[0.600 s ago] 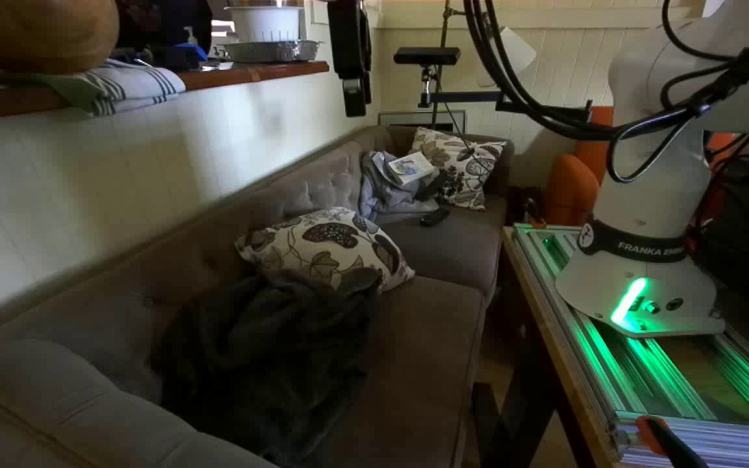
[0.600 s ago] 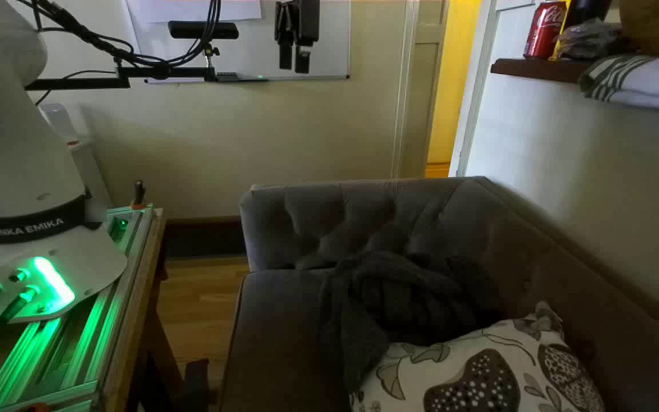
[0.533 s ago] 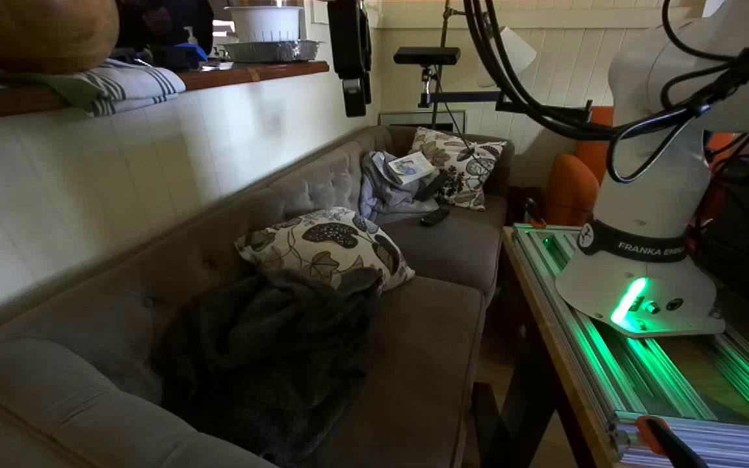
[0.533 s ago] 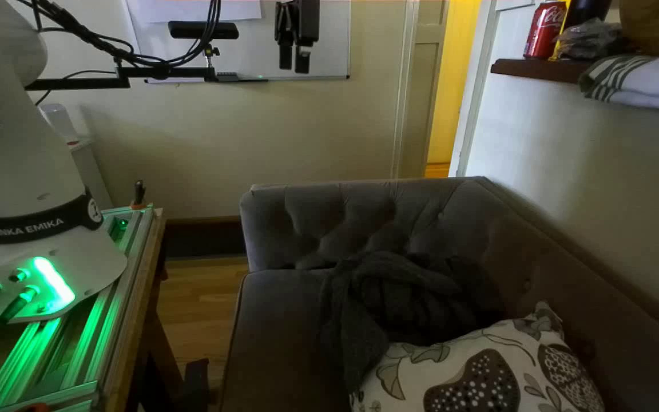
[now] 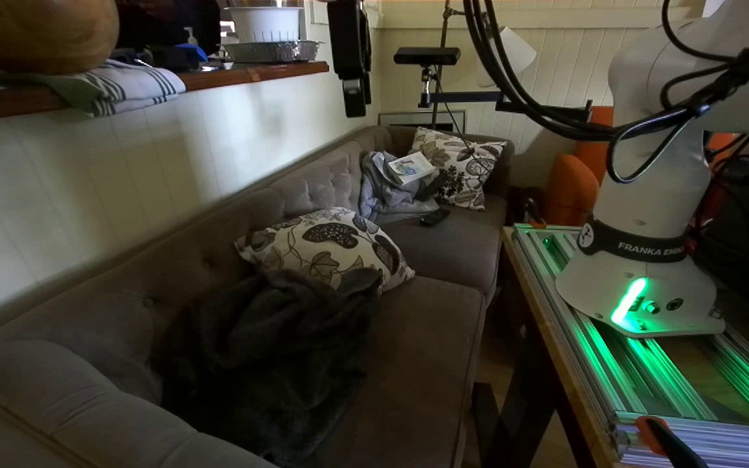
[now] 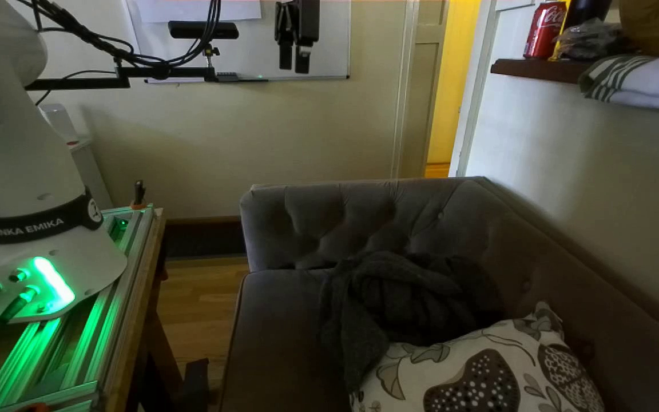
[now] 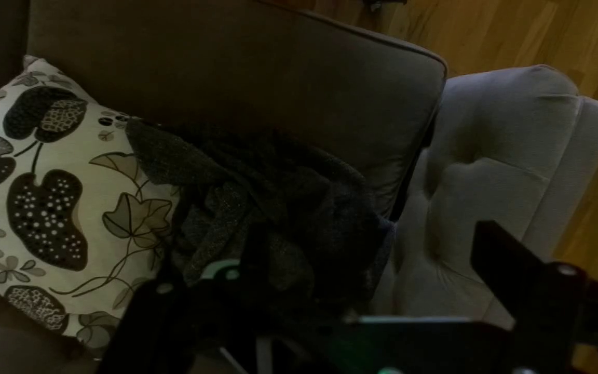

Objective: Put the blanket on the left armrest of the chair

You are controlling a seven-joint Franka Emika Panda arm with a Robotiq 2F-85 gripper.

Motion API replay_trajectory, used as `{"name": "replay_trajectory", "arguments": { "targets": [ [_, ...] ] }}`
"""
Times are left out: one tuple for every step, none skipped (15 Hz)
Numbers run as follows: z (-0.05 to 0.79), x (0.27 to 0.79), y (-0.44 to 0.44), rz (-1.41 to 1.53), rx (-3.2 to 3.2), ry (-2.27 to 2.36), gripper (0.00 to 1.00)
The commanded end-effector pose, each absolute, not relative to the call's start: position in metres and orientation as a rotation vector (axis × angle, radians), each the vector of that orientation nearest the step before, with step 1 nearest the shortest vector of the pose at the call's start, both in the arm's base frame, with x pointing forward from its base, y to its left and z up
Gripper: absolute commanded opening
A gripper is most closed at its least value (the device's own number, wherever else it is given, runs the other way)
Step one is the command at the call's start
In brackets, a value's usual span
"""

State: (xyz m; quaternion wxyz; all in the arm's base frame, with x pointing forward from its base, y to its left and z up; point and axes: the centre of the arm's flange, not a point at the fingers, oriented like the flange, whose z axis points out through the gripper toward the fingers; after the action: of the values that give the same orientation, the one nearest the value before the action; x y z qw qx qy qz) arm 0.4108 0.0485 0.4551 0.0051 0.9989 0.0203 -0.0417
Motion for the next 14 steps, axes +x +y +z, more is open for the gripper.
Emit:
{"name": "replay_trajectory", "arguments": {
  "targets": [
    [0.455, 0.411, 0.048, -0.13, 3.128, 0.063, 1.0],
    [0.455, 0.411, 0.048, -0.13, 3.128, 0.063, 1.0],
    [0.455, 0.411, 0.048, -0.13, 3.128, 0.063, 1.0],
    [0.447, 0.427, 0.046, -0.068, 3.126, -0.058, 1.0],
    [0.441, 0.442, 0.043, 0.027, 3.144, -0.111, 1.0],
    [0.431, 0.461, 0.038, 0.075, 3.146, -0.213, 1.0],
    [0.418, 0.481, 0.03, 0.121, 3.142, -0.295, 1.0],
    [0.404, 0.496, 0.023, 0.169, 3.134, -0.382, 1.0],
    [0.387, 0.511, 0.014, 0.214, 3.136, -0.464, 1.0],
    [0.369, 0.523, 0.006, 0.245, 3.114, -0.552, 1.0],
    [0.348, 0.534, -0.002, 0.226, 3.096, -0.644, 1.0],
    [0.327, 0.544, -0.012, 0.234, 3.063, -0.726, 1.0],
    [0.306, 0.554, -0.022, 0.228, 3.043, -0.789, 1.0],
    [0.284, 0.564, -0.032, 0.216, 3.015, -0.866, 1.0]
  ]
}}
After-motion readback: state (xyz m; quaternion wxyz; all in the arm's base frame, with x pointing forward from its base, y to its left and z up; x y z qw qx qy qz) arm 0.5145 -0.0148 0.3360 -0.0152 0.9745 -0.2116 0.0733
